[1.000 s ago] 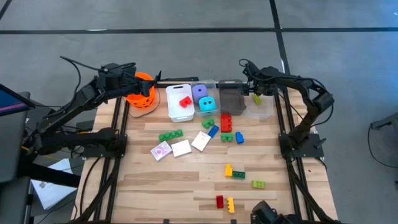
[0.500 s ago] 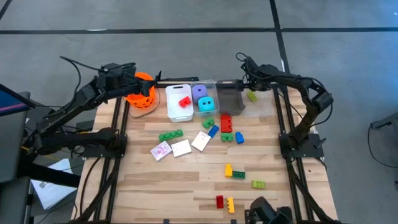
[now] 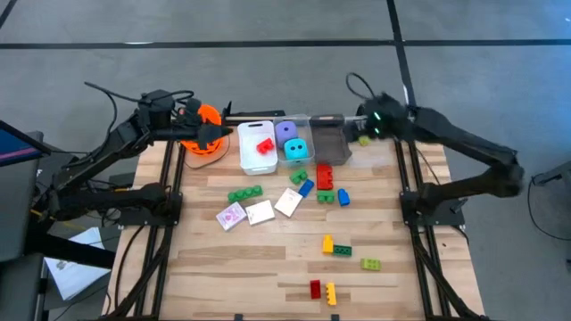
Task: Pick & Place Toys
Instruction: Put the pink deck of cards into the black bin
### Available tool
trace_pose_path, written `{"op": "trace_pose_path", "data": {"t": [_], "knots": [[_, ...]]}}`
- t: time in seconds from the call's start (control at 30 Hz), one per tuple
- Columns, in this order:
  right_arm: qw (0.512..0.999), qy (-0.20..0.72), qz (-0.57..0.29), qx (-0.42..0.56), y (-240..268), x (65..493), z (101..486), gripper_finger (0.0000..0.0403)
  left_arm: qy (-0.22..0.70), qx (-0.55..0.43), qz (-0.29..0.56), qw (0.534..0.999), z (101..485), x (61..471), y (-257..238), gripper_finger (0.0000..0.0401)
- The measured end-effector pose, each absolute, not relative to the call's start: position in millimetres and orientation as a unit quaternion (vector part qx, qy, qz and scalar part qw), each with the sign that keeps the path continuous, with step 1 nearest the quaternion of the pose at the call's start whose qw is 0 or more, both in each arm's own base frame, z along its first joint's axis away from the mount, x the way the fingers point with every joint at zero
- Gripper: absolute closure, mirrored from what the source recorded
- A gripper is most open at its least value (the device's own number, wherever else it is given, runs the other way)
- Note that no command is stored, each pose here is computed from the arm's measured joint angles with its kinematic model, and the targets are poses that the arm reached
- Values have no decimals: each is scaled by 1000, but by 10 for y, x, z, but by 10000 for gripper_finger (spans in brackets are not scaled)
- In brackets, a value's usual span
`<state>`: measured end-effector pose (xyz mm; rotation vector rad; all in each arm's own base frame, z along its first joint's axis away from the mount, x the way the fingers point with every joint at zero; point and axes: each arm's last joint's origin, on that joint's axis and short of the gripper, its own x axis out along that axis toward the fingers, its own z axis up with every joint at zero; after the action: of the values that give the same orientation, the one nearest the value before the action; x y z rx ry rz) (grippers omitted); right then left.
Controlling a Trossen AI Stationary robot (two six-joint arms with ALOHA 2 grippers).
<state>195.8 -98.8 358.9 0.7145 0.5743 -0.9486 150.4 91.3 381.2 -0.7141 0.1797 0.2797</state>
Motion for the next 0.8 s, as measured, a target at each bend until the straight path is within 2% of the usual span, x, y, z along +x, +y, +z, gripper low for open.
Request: {"op": "trace_pose_path", "data": {"t": [0.2, 0.4, 0.63, 0.8], "knots": [[824, 183, -324, 428, -87, 1740, 3883, 6, 171, -362, 5, 916, 3728, 1583, 643, 379], [905, 106, -247, 330, 540, 1818, 4019, 6, 302, -330, -70, 892, 3532, 1543, 343, 321], [927, 55, -254, 268, 843, 2134, 3985, 6, 422, -319, -92, 844, 3348, 1523, 105, 229], [927, 53, -242, 282, 884, 2347, 3922, 6, 469, -230, -12, 853, 3242, 1554, 56, 164]]}}
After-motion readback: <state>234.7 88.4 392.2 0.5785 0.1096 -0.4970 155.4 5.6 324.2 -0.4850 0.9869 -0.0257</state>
